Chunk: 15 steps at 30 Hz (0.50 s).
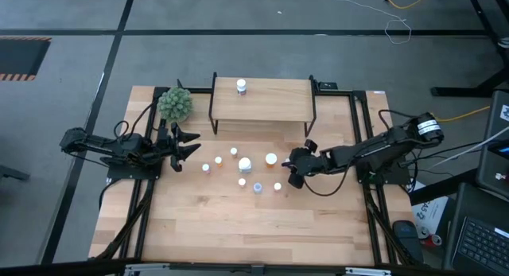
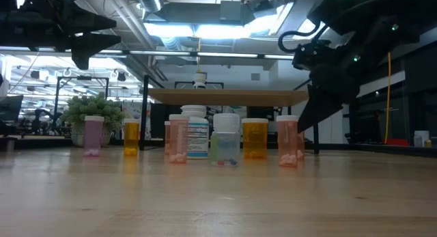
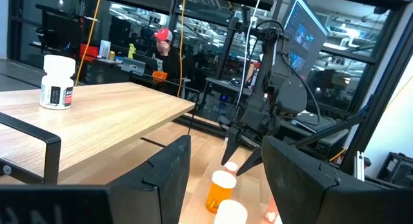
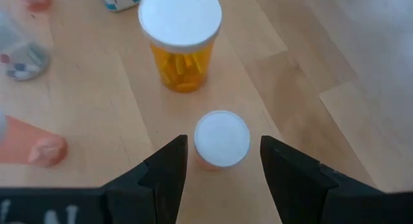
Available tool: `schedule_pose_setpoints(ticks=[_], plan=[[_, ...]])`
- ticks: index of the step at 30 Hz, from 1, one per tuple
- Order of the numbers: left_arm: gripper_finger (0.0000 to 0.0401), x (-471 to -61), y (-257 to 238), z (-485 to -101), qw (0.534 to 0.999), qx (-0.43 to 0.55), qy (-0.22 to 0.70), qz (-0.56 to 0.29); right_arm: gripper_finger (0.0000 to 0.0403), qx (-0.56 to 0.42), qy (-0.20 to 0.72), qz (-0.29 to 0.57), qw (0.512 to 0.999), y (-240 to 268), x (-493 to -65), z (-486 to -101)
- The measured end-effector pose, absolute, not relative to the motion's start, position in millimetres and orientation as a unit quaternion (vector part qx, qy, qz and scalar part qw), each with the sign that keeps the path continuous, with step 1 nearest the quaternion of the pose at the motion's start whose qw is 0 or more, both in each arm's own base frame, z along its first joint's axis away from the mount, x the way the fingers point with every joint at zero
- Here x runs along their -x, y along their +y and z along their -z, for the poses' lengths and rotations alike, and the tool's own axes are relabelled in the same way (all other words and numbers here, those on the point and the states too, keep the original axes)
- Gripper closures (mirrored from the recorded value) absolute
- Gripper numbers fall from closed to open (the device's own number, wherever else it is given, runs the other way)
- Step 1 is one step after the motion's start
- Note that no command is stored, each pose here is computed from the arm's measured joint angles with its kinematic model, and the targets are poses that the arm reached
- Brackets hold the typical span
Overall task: Pick and place medicine bottles onto shelf by color
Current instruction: Put the pink pill bottle on the shelf
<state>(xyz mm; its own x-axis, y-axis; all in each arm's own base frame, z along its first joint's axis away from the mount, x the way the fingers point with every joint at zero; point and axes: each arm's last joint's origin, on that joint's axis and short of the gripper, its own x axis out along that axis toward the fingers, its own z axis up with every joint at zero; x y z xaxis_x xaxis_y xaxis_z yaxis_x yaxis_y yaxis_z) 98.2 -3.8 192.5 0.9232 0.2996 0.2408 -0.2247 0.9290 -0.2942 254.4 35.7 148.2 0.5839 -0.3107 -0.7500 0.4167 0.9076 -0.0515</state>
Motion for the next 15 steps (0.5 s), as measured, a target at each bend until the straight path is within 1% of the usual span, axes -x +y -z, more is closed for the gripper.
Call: schedule_pose_setpoints(ticks=[15], plan=[[0.0215, -98.2, -3.8, -192.5, 0.972, 0.132, -0.142, -0.135, 0.0208, -0.07, 0.398, 0.233, 0.885, 26.6, -257.6, -146.3]])
